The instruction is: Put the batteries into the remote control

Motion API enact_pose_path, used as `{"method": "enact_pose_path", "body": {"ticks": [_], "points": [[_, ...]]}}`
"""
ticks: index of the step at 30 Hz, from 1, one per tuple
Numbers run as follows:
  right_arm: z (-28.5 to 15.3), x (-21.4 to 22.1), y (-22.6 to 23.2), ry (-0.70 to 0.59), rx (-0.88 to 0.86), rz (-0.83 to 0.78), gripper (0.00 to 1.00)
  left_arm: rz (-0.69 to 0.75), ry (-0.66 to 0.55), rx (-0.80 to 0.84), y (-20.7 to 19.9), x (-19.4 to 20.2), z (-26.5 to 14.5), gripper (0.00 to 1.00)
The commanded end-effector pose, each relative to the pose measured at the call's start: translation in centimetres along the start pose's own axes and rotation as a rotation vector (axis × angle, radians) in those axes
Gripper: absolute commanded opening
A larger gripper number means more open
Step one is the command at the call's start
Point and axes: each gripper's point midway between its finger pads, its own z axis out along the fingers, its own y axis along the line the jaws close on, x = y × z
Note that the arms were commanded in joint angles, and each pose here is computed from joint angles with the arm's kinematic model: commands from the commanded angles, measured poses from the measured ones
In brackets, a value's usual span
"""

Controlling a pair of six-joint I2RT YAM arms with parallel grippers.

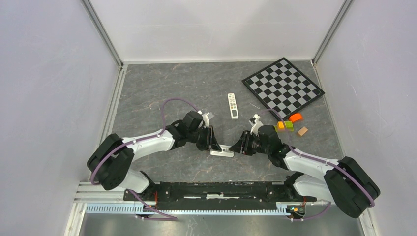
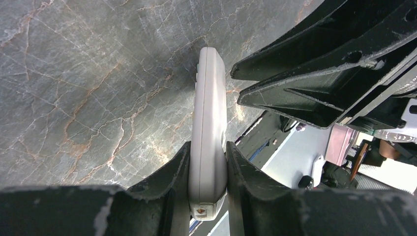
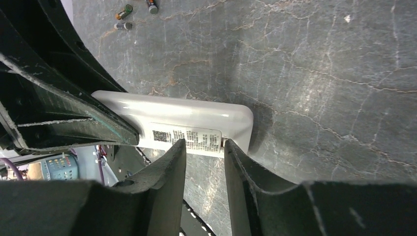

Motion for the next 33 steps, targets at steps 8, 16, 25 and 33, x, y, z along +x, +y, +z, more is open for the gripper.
{"method": "enact_pose_path", "body": {"ticks": [8,16,25,33], "points": [[0.6,0.2,0.4,-0.014,-0.006,-0.015,0.42,-0.098,0.039,-0.061,1.5,1.0,0.5,0.02],[0.7,-0.2,-0.3,-0.041,0.022,-0.027,0.46,-0.104,0.047,-0.071,1.9,1.4,0.5,0.02],[0.9,0.8,1.3,-0.014,-0.089,0.056,0.46,-0.105,0.049,-0.058,1.7,1.4,0.6,0.02],[0.0,0.1,4.3,-0.050,-0.252,0.078,0.45,-0.108,0.065,-0.038,1.8,1.8,0.9,0.02]]}}
